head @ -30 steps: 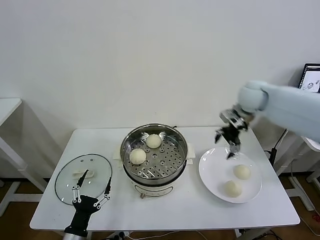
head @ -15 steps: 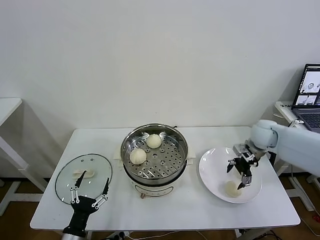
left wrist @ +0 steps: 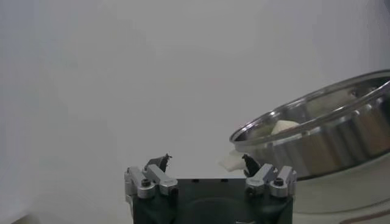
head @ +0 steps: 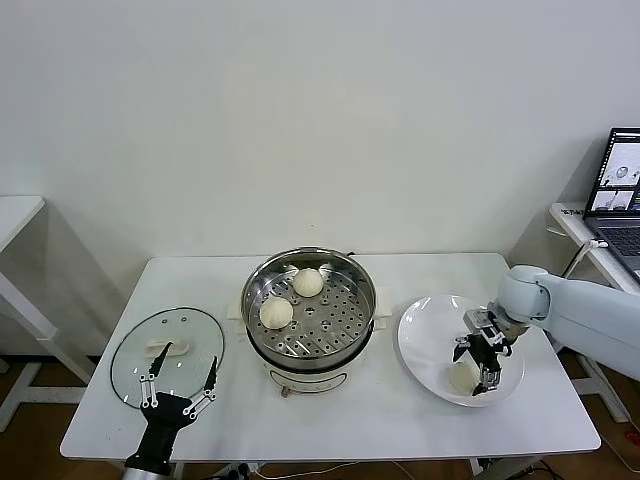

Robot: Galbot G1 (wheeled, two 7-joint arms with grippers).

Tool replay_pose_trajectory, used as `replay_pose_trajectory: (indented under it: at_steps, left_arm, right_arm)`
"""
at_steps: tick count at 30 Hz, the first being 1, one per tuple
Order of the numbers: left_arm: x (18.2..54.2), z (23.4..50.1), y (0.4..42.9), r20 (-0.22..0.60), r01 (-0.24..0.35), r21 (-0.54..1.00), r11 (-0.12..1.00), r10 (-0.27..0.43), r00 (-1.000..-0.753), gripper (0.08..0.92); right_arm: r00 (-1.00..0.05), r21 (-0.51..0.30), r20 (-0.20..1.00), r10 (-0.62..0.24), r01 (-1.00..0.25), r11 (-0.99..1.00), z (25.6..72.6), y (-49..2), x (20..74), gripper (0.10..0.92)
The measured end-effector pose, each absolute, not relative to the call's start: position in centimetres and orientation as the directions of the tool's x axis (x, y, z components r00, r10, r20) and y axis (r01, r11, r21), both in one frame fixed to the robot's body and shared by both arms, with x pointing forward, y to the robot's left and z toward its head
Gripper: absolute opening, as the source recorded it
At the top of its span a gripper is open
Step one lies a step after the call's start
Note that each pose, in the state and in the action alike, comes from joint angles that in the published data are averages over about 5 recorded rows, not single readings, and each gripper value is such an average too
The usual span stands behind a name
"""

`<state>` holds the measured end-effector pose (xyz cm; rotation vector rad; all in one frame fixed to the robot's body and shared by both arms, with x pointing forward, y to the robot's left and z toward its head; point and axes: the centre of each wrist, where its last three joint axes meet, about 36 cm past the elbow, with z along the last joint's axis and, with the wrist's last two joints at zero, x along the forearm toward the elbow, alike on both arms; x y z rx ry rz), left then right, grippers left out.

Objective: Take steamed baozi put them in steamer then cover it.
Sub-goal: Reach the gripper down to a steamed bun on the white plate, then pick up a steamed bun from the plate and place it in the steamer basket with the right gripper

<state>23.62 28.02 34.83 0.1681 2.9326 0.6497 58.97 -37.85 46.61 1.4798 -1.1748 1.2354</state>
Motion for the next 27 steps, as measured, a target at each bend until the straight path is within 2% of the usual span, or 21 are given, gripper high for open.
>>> replay_pose_trajectory:
  at_steps: [5,12,20,27]
  left_arm:
    - [23.7,34.8,28.0,-0.108,0.079,0.425,0.902,0.137,-0.985,0.823]
    - [23.9,34.8,27.9,-0.110,0.082,0.425,0.901,0.141,-0.984,0.823]
    - [24.1,34.9,27.6,-0.113,0.088,0.422,0.902,0.149,-0.982,0.823]
    - [24.0,35.0,27.6,-0.113,0.090,0.422,0.902,0.152,-0.982,0.823]
  right_arm:
    - [0.060,0.033,0.989,-0.136,-0.981,-0.193,46.8,-37.9,58.8,0.660]
    - [0.027,-0.009,0.989,-0.146,-0.971,-0.238,50.0,-36.9,59.9,0.647]
    - [-0.058,-0.131,0.982,-0.178,-0.895,-0.427,59.7,-32.5,63.0,0.663]
    - [-0.126,-0.246,0.967,-0.221,-0.680,-0.690,68.8,-24.4,64.2,0.675]
